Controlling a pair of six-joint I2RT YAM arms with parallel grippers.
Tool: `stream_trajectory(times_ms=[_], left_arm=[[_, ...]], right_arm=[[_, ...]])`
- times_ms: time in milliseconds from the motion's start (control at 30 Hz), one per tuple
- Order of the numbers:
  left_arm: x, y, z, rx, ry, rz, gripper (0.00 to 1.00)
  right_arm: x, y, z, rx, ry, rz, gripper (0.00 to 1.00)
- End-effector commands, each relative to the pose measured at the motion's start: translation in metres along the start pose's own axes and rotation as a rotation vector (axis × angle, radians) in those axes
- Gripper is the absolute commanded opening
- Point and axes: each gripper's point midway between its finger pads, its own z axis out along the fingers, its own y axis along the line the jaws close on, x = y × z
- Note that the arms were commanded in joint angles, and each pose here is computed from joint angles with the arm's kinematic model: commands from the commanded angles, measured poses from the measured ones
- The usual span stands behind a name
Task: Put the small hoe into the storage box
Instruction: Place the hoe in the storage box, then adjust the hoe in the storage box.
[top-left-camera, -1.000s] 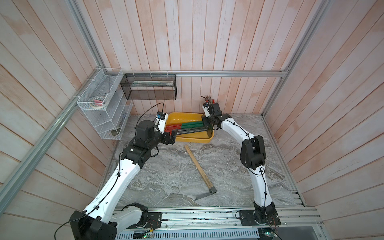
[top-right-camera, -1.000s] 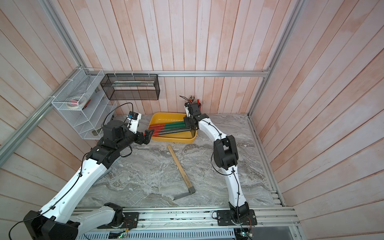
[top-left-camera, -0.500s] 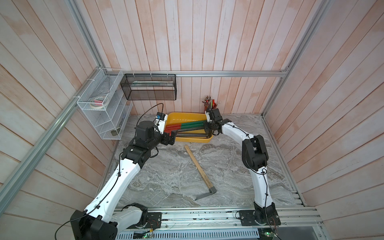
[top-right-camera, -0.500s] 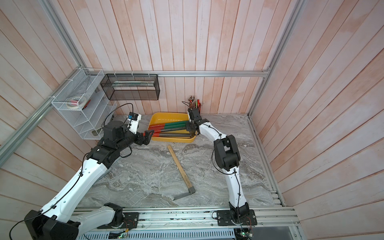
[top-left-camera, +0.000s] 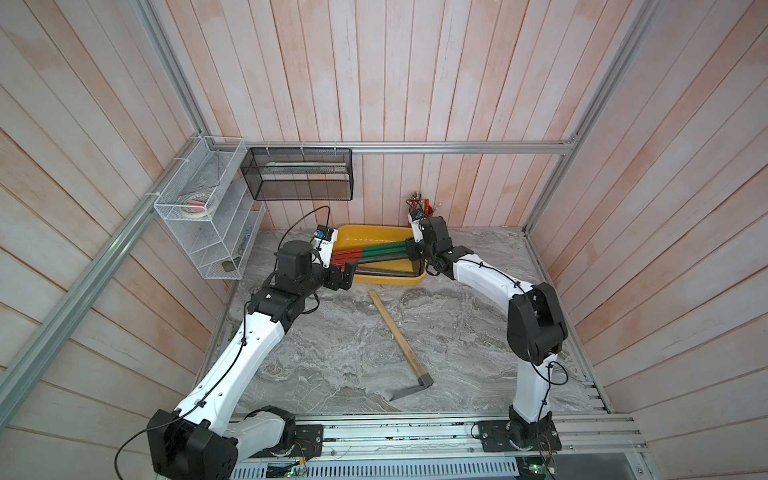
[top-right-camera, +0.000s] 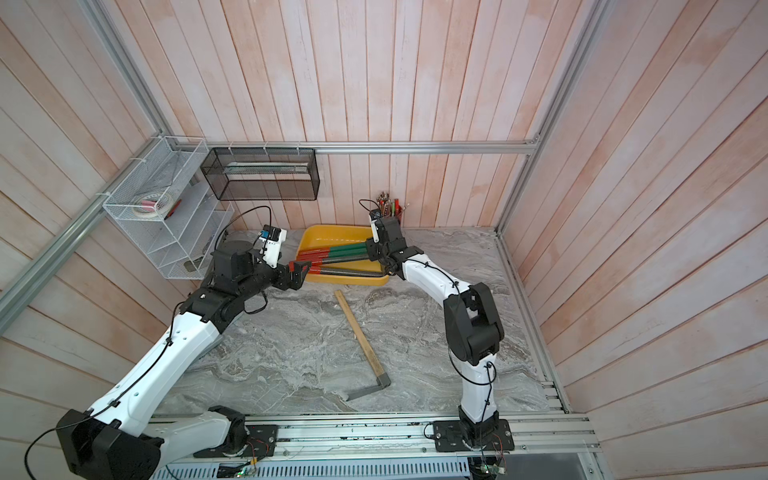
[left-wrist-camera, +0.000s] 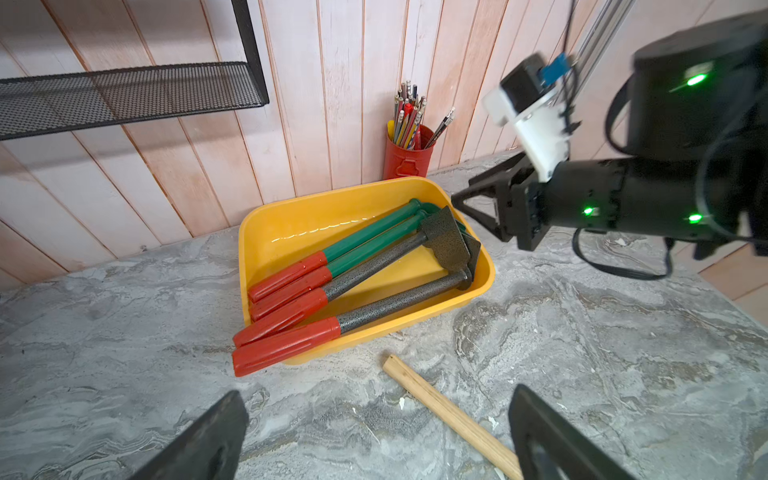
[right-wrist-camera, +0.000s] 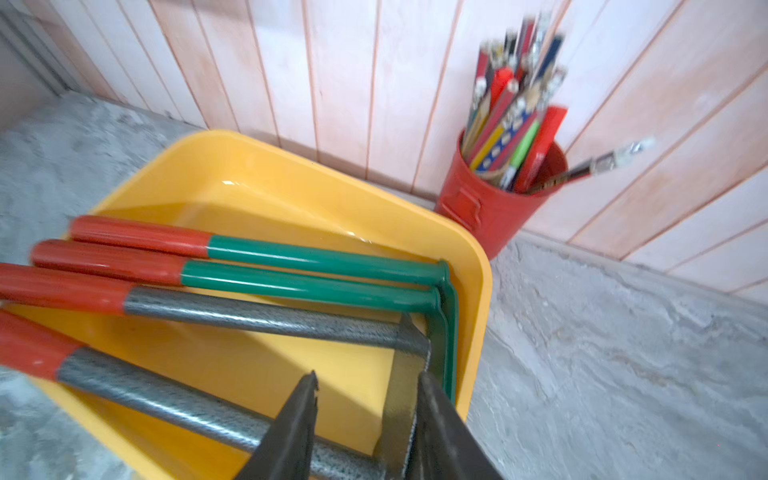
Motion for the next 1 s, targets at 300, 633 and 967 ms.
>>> stream_trajectory(times_ms=[300,633,967], left_arm=[[0.003,0.008,0.01,-0.029,-0.007,-0.054,1.0],[0.005,0.015,0.011,-0.041,-0.008,-0.079,1.0],[0.006,0.023,0.011,-0.05,-0.002,-0.085,1.0]], right_arm=[[0.013,0.068,0.021,-0.257,-0.021,-0.031,0.38],[0.051,0.082,0.056,-0.316,0.065,-0.001,0.35],[0.088,0.086,0.096,-0.342,0.147,0.027,0.34]])
